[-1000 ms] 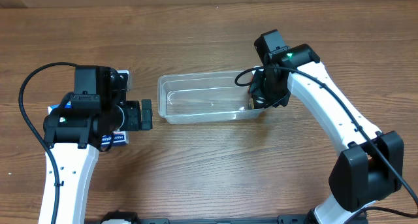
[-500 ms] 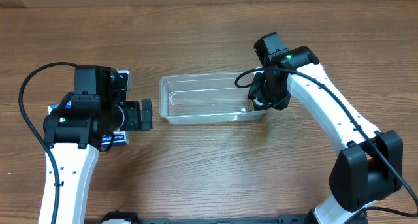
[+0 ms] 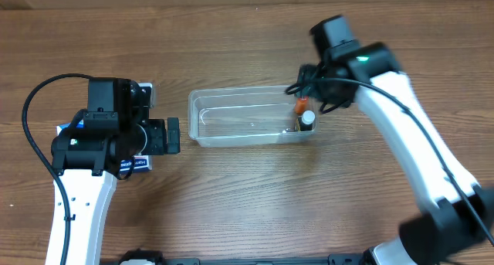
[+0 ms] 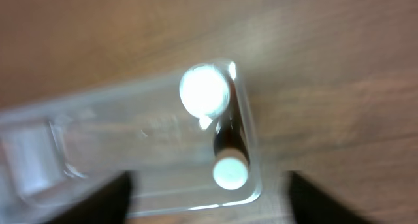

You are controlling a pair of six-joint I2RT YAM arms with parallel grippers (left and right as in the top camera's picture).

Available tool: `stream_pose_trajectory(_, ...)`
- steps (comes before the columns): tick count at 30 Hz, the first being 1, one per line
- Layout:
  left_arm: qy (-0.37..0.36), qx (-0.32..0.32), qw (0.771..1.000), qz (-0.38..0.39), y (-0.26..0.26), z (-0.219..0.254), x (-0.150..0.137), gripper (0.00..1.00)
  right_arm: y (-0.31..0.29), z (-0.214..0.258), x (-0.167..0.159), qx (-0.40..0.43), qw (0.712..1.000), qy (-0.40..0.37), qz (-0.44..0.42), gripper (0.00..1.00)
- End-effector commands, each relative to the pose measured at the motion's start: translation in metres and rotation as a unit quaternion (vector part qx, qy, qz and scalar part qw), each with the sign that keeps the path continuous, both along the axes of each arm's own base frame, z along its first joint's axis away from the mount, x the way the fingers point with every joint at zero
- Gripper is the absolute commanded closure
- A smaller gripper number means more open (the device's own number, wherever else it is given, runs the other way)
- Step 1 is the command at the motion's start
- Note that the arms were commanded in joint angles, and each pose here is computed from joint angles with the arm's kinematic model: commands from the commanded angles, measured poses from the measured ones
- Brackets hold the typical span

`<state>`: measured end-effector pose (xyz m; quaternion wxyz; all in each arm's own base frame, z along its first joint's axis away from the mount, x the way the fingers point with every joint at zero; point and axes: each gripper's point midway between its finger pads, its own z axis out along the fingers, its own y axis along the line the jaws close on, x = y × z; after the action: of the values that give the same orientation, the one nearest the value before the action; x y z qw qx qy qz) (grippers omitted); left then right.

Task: Pack container
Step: 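Place the white-capped bottle in the container beside the orange tube, then lower the left gripper onto the white Hansaplast box and grasp it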

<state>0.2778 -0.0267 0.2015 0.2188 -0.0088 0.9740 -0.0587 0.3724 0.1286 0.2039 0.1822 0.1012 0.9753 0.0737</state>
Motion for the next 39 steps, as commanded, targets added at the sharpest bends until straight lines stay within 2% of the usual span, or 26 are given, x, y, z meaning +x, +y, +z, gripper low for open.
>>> stream_pose_trajectory(1, -0.012, -0.007, 1.000, 0.005, -0.002, 0.008, 0.005, 0.00, -0.074, 0.068, 0.007, 0.008, 0.993, -0.088, -0.081, 0.07)
stream_pose_trajectory(3, -0.012, -0.007, 1.000, 0.005, -0.002, 0.008, 0.005, 0.00, -0.114, 0.053, 0.004, 0.004, 0.989, -0.059, -0.133, 0.16)
stream_pose_trajectory(5, -0.011, -0.007, 1.000, 0.005, -0.002, 0.008, 0.005, 0.00, -0.137, 0.032, -0.004, -0.001, 0.986, -0.025, -0.162, 0.31)
stream_pose_trajectory(6, -0.011, -0.007, 1.000, 0.005, -0.002, 0.008, 0.005, 0.00, -0.142, 0.018, -0.009, -0.001, 0.986, -0.003, -0.169, 0.43)
stream_pose_trajectory(7, -0.011, -0.008, 1.000, 0.005, -0.002, 0.008, 0.005, 0.00, -0.141, 0.003, -0.015, -0.001, 0.985, 0.018, -0.169, 0.46)
stream_pose_trajectory(13, -0.009, -0.007, 1.000, 0.005, -0.002, 0.008, 0.004, 0.00, -0.121, -0.081, -0.038, 0.024, 0.986, 0.088, -0.143, 0.65)
stream_pose_trajectory(16, -0.008, -0.007, 1.000, 0.005, -0.002, 0.007, 0.003, 0.00, -0.097, -0.102, -0.041, 0.071, 0.991, 0.089, -0.064, 0.82)
stream_pose_trajectory(19, -0.009, -0.007, 1.000, 0.005, -0.002, 0.008, 0.004, 0.00, -0.093, -0.116, -0.047, 0.081, 0.990, 0.096, -0.056, 0.83)
stream_pose_trajectory(22, -0.009, -0.008, 1.000, 0.005, -0.002, 0.008, 0.004, 0.00, -0.066, -0.115, -0.048, 0.119, 0.989, 0.085, 0.022, 0.83)
stream_pose_trajectory(28, -0.007, -0.008, 1.000, 0.005, -0.002, 0.007, 0.003, 0.00, -0.028, -0.114, -0.058, 0.116, 0.984, 0.086, 0.101, 0.83)
stream_pose_trajectory(36, -0.005, -0.007, 1.000, 0.005, -0.002, 0.007, 0.002, 0.00, -0.016, -0.114, -0.063, 0.114, 0.982, 0.090, 0.119, 0.82)
stream_pose_trajectory(39, -0.006, -0.007, 1.000, 0.005, -0.002, 0.007, 0.002, 0.00, -0.021, -0.116, -0.061, 0.101, 0.984, 0.088, 0.113, 0.75)
